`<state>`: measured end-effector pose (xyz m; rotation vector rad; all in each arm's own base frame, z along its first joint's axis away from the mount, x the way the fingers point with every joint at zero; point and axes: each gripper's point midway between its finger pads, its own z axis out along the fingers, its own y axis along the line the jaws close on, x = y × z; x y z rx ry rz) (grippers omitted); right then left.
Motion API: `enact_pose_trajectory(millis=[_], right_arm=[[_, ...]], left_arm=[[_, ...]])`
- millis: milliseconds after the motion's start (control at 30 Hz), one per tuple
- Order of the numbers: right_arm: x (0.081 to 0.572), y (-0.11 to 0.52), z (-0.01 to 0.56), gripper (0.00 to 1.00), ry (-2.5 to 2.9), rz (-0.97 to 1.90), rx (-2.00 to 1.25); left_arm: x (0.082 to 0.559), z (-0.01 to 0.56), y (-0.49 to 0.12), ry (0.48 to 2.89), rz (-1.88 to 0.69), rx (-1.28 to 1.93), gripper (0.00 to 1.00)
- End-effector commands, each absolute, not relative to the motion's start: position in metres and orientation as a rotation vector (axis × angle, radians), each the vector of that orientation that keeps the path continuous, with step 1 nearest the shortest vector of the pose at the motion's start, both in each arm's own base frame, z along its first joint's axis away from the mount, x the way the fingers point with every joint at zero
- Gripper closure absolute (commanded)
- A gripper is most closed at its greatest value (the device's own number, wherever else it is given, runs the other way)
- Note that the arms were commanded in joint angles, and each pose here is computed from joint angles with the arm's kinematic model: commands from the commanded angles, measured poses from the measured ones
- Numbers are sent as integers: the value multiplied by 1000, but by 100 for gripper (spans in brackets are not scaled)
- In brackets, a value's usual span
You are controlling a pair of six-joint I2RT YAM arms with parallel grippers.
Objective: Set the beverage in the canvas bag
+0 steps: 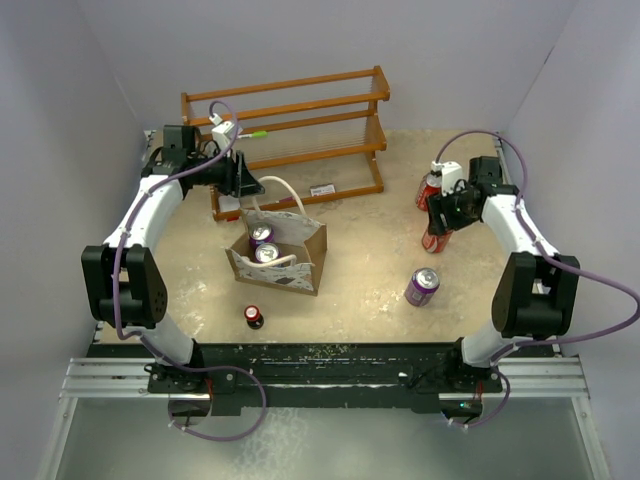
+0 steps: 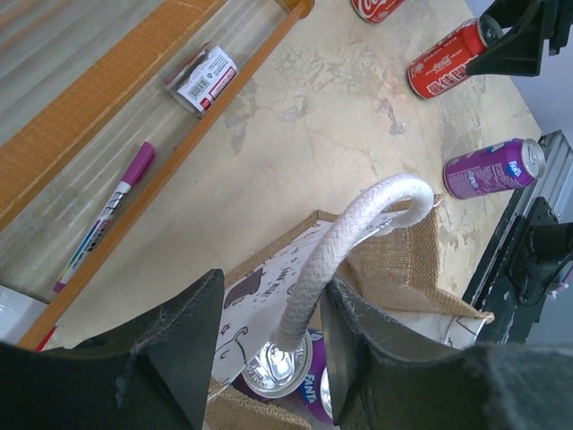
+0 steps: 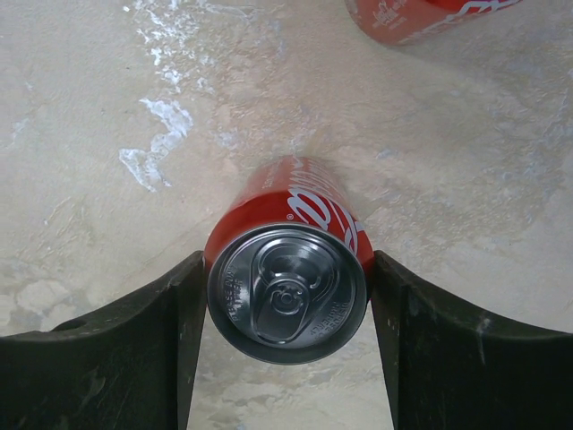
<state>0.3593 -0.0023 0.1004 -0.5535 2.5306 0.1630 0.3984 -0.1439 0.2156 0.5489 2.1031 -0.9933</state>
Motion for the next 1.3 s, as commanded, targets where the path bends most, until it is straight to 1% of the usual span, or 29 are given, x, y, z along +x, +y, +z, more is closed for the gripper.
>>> enact_pose_trajectory(millis=[0, 167, 267, 433, 500, 667, 767, 967, 1267], right_arm=[[382, 5, 168, 74, 2317, 154, -594], [379, 18, 214, 95, 2209, 192, -599], [374, 27, 244, 100, 2142, 202, -615], [362, 54, 287, 100, 2035, 234, -674], [355, 74, 304, 100, 1981, 252, -721], [336, 128, 343, 100, 1827, 343, -845], [323, 160, 358, 100, 1750, 460, -919], [308, 220, 372, 100, 1634, 607, -1058], [296, 296, 374, 100, 1534, 709, -1222]], left_arm=[[395, 229, -150, 2038, -1000, 582, 50], [394, 229, -150, 2036, -996, 584, 50], [394, 230, -151, 2033, -997, 585, 50], [391, 235, -150, 2018, -983, 600, 50], [391, 236, -150, 2014, -980, 602, 48], [389, 240, -150, 2006, -983, 610, 38], [386, 240, -150, 1998, -980, 621, 34], [387, 239, -149, 2004, -975, 631, 34], [382, 236, -147, 1997, -965, 658, 33]])
